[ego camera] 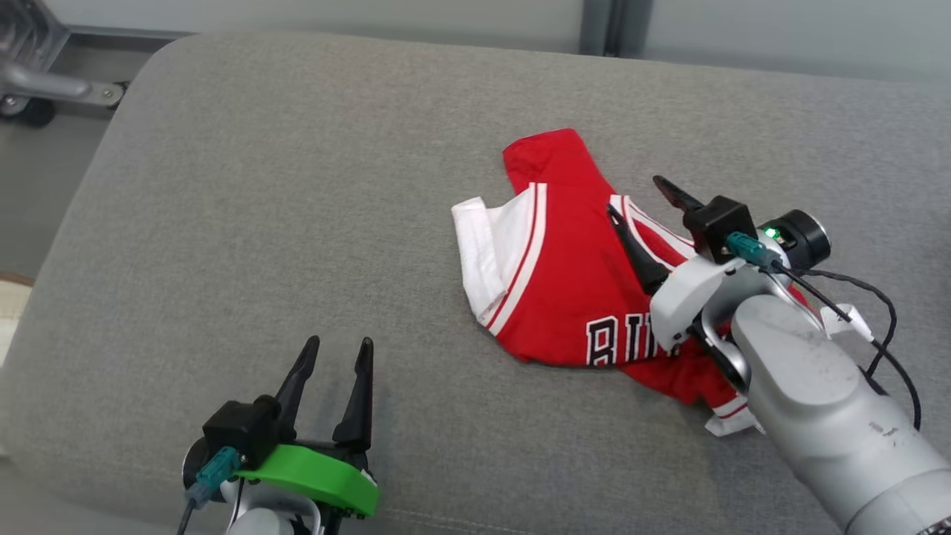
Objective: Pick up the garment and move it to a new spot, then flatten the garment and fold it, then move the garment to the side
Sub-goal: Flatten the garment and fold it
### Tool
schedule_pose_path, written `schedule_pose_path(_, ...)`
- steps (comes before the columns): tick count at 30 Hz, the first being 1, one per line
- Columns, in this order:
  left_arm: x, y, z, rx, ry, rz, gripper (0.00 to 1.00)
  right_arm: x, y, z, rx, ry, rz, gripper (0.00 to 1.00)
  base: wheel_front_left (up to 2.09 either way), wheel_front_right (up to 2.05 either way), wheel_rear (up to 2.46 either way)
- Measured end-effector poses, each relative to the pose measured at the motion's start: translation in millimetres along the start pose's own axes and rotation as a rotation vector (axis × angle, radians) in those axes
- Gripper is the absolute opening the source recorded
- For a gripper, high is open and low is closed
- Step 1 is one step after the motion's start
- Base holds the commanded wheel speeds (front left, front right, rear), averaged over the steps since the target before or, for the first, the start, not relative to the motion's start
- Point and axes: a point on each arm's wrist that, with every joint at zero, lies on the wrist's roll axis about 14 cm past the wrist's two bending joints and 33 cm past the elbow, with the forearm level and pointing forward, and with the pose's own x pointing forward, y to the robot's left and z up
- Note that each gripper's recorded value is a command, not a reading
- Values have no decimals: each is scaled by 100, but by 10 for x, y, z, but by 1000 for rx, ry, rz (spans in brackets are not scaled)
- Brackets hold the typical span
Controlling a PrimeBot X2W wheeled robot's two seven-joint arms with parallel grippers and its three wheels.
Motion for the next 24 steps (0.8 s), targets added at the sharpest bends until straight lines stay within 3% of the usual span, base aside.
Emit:
schedule_pose_path(10,-182,369,-18,-21,12,141,100,643,379,-445,-55,145,200,100,0,0,0)
schedule_pose_path(19,-234,524,-35,-6,28,198,100,790,1058,-585,22,151,390,100,0,0,0)
schedule_pose_path(24,-226,521,-29,-3,27,199,100,765,1180,-614,63,157,431,100,0,0,0)
